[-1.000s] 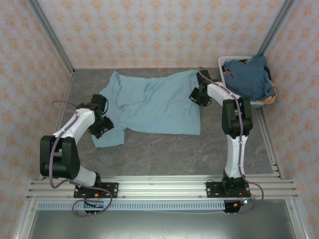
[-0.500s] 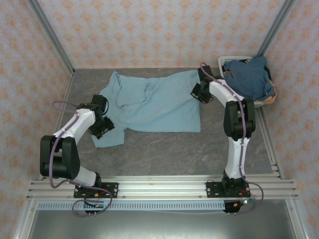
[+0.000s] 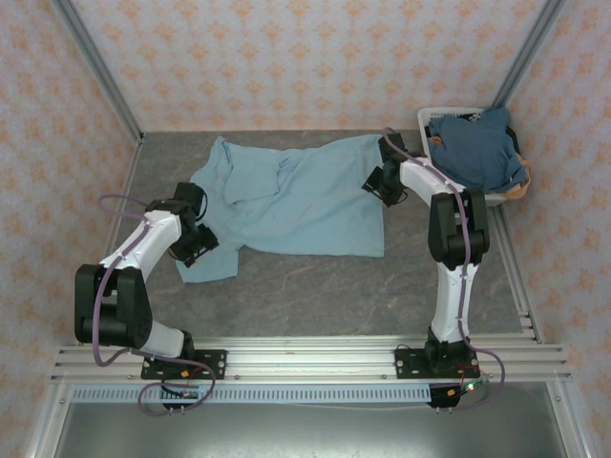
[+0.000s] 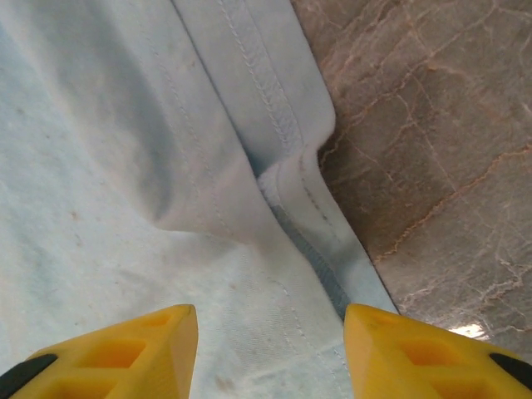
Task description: Fold and stack the t-shirts
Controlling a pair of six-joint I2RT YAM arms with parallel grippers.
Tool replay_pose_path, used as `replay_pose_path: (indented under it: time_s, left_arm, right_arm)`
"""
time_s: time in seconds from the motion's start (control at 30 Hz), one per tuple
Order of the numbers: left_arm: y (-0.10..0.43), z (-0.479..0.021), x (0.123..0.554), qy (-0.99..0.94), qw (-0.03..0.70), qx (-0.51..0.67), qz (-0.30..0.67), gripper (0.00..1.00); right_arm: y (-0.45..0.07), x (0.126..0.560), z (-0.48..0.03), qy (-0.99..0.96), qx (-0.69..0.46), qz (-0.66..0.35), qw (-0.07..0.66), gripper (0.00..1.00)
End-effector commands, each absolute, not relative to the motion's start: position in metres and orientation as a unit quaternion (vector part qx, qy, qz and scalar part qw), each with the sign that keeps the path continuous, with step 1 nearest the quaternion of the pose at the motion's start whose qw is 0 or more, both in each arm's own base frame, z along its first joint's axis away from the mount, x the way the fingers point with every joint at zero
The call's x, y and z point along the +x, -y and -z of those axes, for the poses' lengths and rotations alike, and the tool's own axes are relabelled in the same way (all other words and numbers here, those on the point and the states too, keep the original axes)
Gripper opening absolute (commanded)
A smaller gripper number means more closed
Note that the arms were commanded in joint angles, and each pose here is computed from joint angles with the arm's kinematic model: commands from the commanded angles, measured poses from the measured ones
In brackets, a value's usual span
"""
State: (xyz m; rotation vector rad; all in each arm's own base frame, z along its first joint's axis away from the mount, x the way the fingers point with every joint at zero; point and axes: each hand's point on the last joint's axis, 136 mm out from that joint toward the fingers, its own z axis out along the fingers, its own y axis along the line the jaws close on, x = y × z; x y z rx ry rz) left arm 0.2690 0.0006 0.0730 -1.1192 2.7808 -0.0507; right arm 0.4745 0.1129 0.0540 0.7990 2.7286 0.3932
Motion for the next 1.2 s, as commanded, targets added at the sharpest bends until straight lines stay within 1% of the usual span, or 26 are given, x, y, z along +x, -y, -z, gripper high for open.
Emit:
replay_pose_path:
  time_s: [0.0, 0.3, 0.57, 0.7, 0.83, 1.0, 1.1, 1.17]
  left_arm:
    - [0.002, -0.074, 0.265, -0.928, 0.072, -0.366, 0.021, 0.5]
    - [0.003, -0.074, 0.266, -0.928, 0.071, -0.364, 0.023, 0.49]
    - [0.004, -0.074, 0.269, -0.928, 0.072, -0.364, 0.027, 0.49]
    - [0.005, -0.072, 0.27, -0.928, 0.07, -0.364, 0.028, 0.49]
    - [0.006, -0.07, 0.269, -0.928, 0.069, -0.365, 0.028, 0.48]
    - [0.006, -0.069, 0.269, -0.927, 0.069, -0.366, 0.03, 0.48]
    - [0.006, -0.069, 0.269, -0.928, 0.069, -0.366, 0.03, 0.48]
    - [0.006, -0.07, 0.269, -0.927, 0.07, -0.366, 0.03, 0.47]
  right_arm:
    - [-0.106, 0.477, -0.059, -0.942, 0.268, -0.129, 0.153, 0.5]
    - [-0.112, 0.489, -0.055, -0.945, 0.24, -0.156, 0.158, 0.52]
    - [-0.122, 0.491, -0.056, -0.939, 0.247, -0.186, 0.152, 0.52]
    - [-0.123, 0.49, -0.061, -0.936, 0.25, -0.195, 0.154, 0.51]
    - [-0.125, 0.487, -0.067, -0.934, 0.253, -0.201, 0.155, 0.41]
    - [-0.122, 0.482, -0.064, -0.936, 0.258, -0.191, 0.147, 0.16]
    - [-0.12, 0.481, -0.062, -0.936, 0.26, -0.185, 0.146, 0.05]
    - [-0.118, 0.482, -0.066, -0.935, 0.263, -0.181, 0.151, 0.0]
